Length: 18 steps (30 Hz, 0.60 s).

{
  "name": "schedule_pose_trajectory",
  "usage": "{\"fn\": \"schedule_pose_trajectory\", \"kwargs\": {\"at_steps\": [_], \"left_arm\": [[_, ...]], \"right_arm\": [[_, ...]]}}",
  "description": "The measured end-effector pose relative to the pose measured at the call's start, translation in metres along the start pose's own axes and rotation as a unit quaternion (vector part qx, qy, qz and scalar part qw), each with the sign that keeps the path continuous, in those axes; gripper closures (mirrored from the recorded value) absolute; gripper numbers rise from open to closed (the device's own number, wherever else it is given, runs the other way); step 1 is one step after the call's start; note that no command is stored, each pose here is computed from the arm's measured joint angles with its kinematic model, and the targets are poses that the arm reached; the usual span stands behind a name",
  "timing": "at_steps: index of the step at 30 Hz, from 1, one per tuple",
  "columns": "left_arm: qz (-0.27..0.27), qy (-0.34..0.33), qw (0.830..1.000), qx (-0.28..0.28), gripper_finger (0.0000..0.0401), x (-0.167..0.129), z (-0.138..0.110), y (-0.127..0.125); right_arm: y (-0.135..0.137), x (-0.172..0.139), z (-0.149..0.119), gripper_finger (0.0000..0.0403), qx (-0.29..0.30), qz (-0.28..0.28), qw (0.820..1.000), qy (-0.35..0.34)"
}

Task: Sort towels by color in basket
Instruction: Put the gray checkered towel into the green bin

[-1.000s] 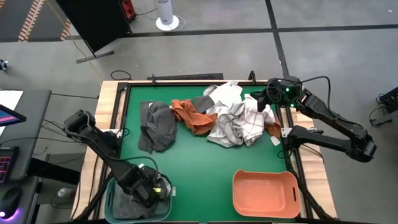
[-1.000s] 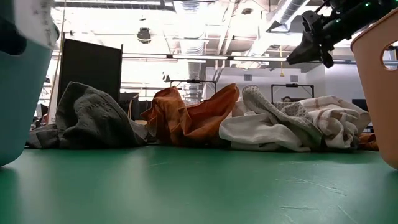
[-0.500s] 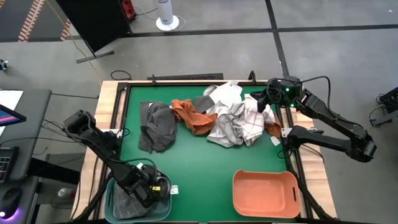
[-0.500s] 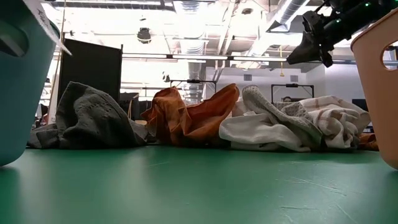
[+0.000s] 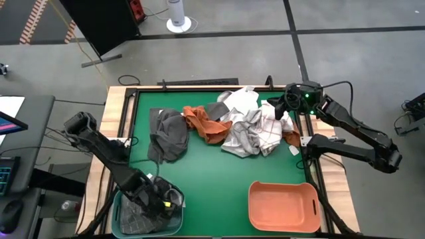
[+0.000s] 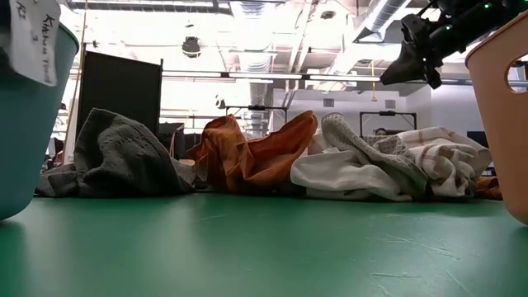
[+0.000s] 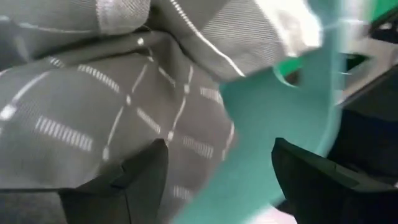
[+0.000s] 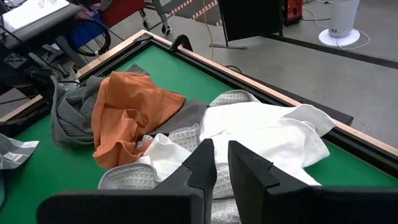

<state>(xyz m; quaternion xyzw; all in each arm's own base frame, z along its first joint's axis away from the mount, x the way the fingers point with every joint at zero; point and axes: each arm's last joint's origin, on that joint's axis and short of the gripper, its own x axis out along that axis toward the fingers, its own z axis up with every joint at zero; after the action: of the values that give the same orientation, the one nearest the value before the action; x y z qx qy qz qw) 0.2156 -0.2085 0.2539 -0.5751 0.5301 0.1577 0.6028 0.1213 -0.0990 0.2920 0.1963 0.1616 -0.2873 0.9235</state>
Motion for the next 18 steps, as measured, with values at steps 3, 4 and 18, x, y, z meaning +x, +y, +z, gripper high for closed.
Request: {"fn": "schedule_pose_trajectory", "kwargs": {"at_steps": [3, 4, 18], "left_arm": [[-0.032, -0.016, 0.999, -0.01, 0.0125, -0.026, 0.001, 0.001], [-0.043, -0.03, 0.999, -0.014, 0.0125, -0.034, 0.002, 0.002], [0.12, -0.193, 0.969, -0.094, 0.0124, -0.08, 0.039, 0.052]], "right_arm": [[0.0, 0.0, 0.0, 0.0327, 0.0, 0.0, 1.0, 0.0], [0.0, 0.0, 0.0, 0.0327, 0.001, 0.0, 1.0, 0.0], [0.0, 0.0, -0.001, 0.0327, 0.005, -0.001, 1.0, 0.003]]}}
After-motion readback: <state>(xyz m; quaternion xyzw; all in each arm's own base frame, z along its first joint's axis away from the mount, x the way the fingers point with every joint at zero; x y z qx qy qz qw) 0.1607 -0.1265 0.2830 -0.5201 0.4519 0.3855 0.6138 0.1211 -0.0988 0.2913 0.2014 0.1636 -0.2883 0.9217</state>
